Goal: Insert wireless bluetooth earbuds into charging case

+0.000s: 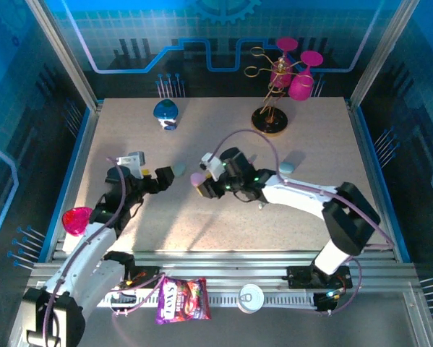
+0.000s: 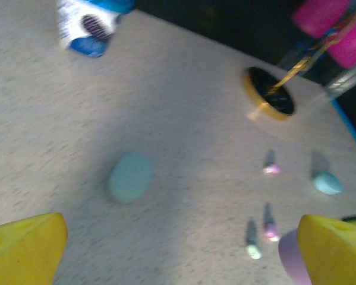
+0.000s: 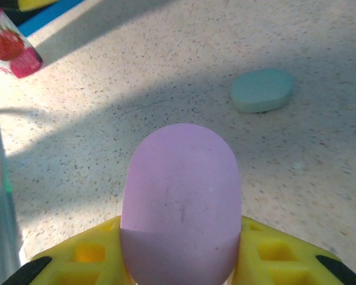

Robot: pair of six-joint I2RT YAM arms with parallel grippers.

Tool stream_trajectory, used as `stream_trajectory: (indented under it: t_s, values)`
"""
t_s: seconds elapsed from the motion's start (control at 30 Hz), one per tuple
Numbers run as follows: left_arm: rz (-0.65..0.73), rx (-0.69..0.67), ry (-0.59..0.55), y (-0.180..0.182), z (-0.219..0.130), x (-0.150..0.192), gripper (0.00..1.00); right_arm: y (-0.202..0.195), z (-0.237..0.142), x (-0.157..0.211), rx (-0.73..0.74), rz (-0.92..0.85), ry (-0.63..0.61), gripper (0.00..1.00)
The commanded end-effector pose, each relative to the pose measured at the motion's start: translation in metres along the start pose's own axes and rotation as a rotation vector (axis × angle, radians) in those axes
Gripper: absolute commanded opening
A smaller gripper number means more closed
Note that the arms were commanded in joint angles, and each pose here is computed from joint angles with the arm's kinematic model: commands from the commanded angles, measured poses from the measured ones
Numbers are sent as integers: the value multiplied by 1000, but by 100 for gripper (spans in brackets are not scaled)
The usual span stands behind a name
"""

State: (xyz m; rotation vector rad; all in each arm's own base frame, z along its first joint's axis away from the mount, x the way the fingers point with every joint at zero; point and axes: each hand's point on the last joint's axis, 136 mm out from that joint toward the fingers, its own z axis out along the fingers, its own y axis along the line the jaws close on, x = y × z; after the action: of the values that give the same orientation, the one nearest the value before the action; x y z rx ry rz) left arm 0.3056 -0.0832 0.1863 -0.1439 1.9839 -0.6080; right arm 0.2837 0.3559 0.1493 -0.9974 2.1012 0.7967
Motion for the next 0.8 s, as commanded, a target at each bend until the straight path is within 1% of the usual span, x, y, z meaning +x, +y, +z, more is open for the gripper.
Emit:
stream_trajectory:
  t_s: [0.0, 0.13, 0.33, 0.47, 0.57, 0.63, 0.77]
  values:
    - [120, 211, -81, -45, -4, -17, 99, 12, -30, 14, -126, -1, 56, 26]
    - [289, 387, -95, -91, -9, -7, 99, 1, -66, 5, -143, 29, 19, 24]
    - [442, 677, -86, -148, -23, 12, 99, 0, -116, -11, -187, 25, -54, 21]
    - [497, 813, -34, -176, -28, 25, 99, 21, -143, -16, -251, -24, -75, 21]
    - [533, 945, 1, -201, -36, 34, 99, 46, -160, -24, -363, -42, -104, 21]
    - [567, 1029, 7, -215, -43, 40, 99, 58, -168, -28, -414, -52, -120, 21]
    - [574, 1147, 52, -233, -54, 46, 97, 74, -174, -28, -449, -85, -102, 20]
